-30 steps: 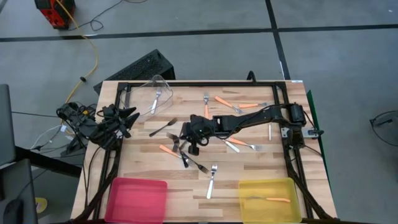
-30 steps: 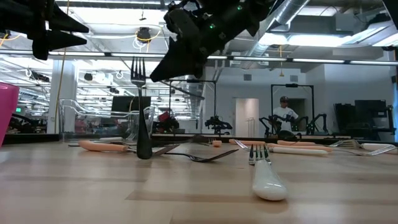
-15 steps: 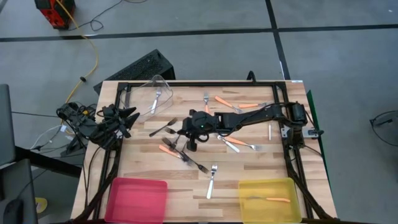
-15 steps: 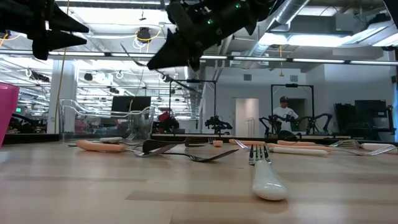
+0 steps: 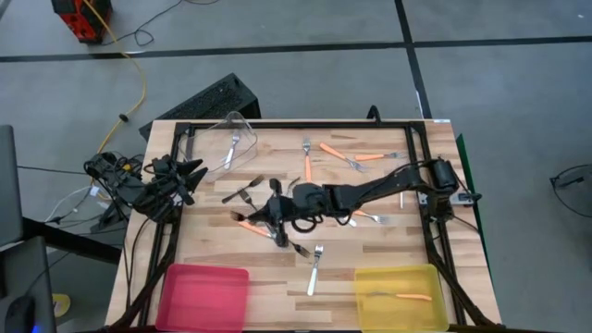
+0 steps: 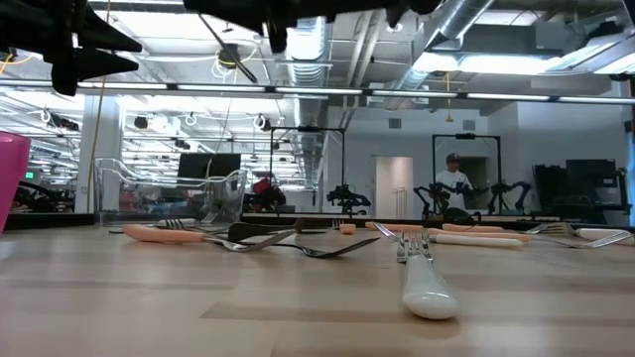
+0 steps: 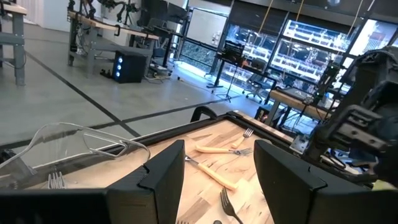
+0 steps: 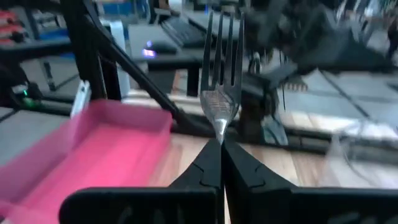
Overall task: Sort silverware by color (type)
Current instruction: Put the black fork into the red bin
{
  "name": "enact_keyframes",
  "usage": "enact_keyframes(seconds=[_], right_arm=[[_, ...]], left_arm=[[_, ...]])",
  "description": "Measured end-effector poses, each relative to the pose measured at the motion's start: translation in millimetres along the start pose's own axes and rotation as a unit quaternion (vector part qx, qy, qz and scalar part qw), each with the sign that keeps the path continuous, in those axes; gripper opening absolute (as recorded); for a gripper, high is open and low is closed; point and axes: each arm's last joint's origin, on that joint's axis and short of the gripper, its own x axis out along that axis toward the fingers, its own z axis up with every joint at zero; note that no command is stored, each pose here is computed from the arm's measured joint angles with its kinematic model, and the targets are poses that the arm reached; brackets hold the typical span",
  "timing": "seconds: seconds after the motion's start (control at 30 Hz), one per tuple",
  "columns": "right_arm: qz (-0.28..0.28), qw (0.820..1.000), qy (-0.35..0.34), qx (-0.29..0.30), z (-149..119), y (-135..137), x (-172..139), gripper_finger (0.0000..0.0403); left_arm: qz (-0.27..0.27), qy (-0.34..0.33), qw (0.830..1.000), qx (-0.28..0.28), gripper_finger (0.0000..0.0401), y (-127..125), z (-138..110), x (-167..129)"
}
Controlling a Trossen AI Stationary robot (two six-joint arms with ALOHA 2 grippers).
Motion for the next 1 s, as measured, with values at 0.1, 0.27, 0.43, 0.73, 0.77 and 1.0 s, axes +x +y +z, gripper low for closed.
enact_keyframes(seconds=[0.1,0.27,0.43,0.73,0.77,1.0], right_arm=[[0.01,0.999,-0.048,-0.001,9.5,11.4,-0.4,0.0023],[0.03,0.993,-0.11,-0.013,13.0,34.7,3.3,0.0023],[0.041,0.983,-0.178,-0.014,15.2,54.7,8.0,0.0024],[0.053,0.973,-0.226,0.002,13.7,84.3,45.6,0.0023],[0.057,0.973,-0.223,0.002,15.2,88.2,49.8,0.0023],[0.061,0.983,-0.17,0.009,12.3,103.7,95.6,0.0023]], left_arm=[[0.0,0.0,1.0,0.0,0.0178,0.0,0.0,0.0],[0.0,0.0,1.0,-0.003,0.0178,0.0,0.0,0.0],[0.0,0.0,1.0,-0.003,0.0178,0.0,-0.1,0.0],[-0.002,0.0,1.0,-0.006,0.0178,-0.2,0.1,0.0],[-0.002,0.0,1.0,-0.006,0.0178,-0.2,0.2,0.0],[-0.001,0.0,1.0,-0.002,0.0178,-0.1,0.1,0.0]])
